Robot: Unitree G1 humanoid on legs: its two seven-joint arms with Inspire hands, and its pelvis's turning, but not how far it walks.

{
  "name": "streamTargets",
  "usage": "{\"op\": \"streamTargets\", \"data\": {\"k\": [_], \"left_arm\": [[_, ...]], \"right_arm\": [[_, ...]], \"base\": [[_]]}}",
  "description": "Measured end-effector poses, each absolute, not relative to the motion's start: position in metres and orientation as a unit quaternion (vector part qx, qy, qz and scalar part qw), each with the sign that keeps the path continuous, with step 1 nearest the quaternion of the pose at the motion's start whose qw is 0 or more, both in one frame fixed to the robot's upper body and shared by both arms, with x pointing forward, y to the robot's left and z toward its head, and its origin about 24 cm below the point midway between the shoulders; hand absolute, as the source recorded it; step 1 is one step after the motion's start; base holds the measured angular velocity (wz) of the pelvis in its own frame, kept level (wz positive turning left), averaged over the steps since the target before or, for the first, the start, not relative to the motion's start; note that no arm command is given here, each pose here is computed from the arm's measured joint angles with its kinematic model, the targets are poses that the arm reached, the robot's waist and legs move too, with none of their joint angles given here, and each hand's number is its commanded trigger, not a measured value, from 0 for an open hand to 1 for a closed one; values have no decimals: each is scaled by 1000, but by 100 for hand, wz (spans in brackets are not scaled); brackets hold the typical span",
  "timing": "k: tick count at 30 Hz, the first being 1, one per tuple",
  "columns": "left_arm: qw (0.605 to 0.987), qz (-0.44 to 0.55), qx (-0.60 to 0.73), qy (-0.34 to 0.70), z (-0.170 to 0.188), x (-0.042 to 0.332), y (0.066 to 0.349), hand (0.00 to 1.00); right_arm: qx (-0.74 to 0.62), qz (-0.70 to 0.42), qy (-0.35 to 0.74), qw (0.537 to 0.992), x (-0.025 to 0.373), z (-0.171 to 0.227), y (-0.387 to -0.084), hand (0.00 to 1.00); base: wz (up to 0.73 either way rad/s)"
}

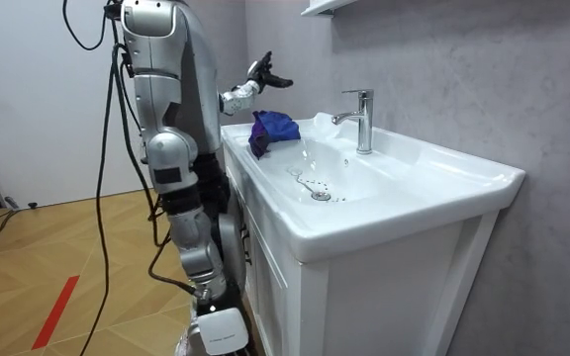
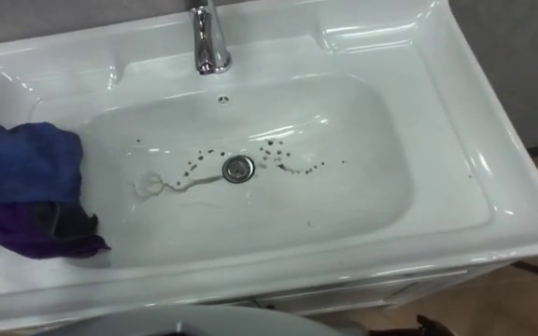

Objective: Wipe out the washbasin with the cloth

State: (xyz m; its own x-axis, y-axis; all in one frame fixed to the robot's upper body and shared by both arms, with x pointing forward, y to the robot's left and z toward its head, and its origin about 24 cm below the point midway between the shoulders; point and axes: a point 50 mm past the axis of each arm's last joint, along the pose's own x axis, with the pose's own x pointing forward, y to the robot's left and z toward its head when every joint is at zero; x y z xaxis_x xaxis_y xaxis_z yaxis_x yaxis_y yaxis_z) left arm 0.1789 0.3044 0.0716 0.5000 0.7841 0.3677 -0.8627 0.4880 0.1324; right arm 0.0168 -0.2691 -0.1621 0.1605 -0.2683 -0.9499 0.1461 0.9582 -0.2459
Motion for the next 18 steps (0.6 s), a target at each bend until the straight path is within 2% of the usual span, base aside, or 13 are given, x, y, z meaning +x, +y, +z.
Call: {"op": "streamTargets", "data": {"k": [5,12,18], "left_arm": [[876,442,158,-115,64,186,289,0],[881,428,176,-103,57,187,282,0],[885,415,209,-36,26,180,280,0]], "right_arm": [[-34,-143,639,755,14,-163,-268,0],[-38,-136,645,751,11,-163,-267,0],[-41,-131,648,749,11,-164,-266,0]], "base": [[-3],[0],[-5]]}}
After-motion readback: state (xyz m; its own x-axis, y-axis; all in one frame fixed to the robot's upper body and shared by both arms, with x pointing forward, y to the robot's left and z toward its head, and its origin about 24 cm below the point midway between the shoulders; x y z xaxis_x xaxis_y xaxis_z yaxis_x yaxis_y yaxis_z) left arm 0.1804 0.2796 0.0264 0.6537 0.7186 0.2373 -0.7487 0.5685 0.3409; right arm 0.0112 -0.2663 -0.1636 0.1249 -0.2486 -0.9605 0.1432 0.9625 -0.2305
